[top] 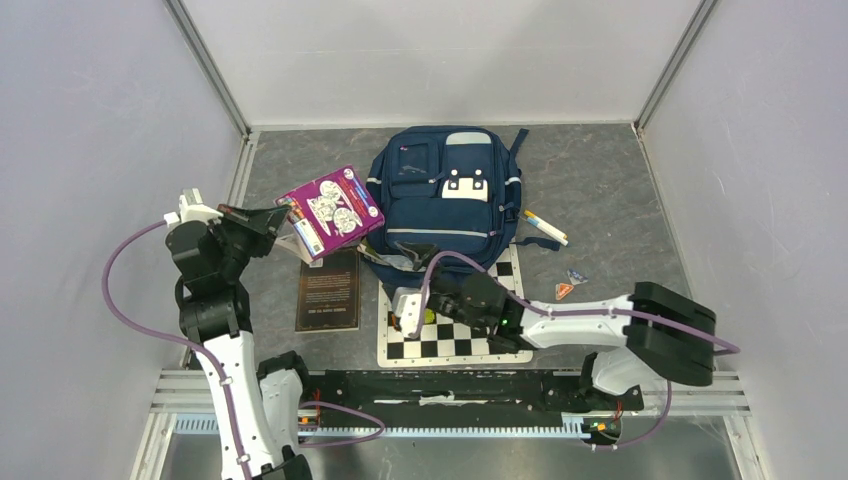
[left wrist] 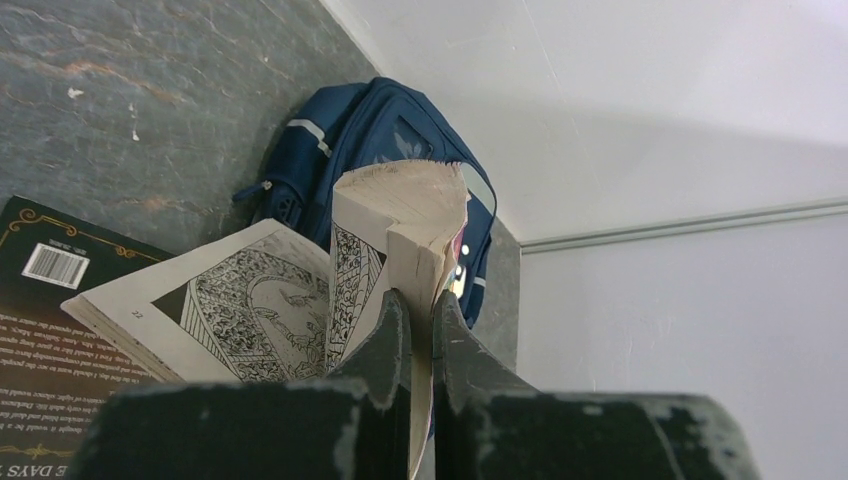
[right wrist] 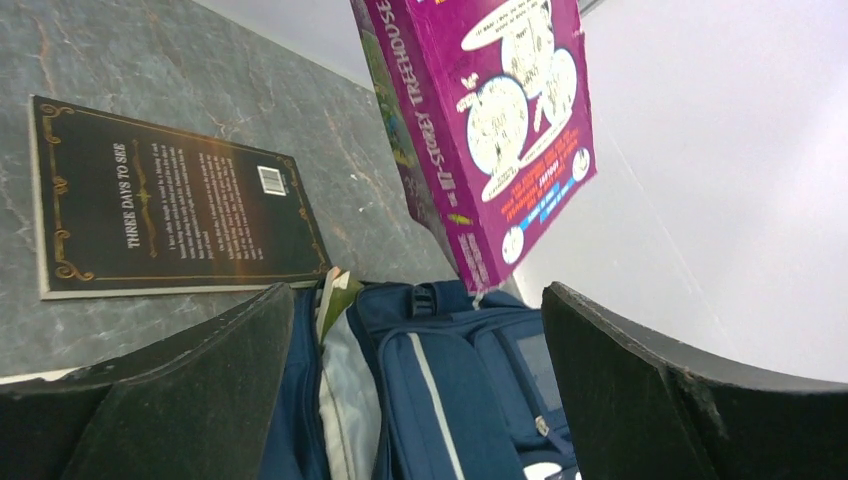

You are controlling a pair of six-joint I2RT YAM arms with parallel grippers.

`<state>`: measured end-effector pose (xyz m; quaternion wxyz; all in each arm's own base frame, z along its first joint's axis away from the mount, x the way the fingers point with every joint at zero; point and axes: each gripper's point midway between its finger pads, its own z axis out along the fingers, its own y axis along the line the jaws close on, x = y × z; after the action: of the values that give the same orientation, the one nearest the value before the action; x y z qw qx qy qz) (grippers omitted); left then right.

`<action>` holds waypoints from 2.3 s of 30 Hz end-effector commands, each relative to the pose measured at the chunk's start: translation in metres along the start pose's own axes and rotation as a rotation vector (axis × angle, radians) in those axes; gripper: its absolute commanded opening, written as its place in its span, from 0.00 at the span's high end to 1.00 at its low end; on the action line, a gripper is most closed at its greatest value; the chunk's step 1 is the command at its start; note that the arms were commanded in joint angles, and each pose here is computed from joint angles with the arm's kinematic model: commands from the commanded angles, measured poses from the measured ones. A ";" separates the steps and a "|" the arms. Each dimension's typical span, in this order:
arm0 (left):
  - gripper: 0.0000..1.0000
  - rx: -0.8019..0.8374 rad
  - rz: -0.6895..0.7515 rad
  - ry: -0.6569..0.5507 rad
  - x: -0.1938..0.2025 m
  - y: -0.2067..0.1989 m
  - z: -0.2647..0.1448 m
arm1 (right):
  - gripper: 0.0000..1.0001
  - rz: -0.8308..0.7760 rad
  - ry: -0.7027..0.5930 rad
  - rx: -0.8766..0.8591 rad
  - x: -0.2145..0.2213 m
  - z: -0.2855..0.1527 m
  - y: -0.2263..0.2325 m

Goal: Pack the student bag
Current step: Pick up the book from the center of the board.

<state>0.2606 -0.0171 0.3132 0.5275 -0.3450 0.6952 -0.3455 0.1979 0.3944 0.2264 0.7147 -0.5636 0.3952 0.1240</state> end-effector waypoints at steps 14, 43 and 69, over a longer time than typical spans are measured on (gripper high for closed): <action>0.98 0.217 -0.062 0.055 0.008 -0.062 -0.019 | 0.02 -0.318 0.085 0.133 -0.012 0.105 -0.025; 0.00 0.178 -0.004 0.179 0.049 -0.027 -0.015 | 1.00 -0.205 0.309 0.595 0.001 -0.011 -0.104; 0.00 0.329 -0.053 0.274 0.093 -0.062 -0.014 | 1.00 -0.267 0.353 0.439 -0.001 0.029 -0.067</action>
<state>0.2376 -0.1267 0.2858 0.4312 -0.2338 0.7230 -0.4865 0.2528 0.3889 0.2453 0.7166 -0.4951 0.4540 -0.1875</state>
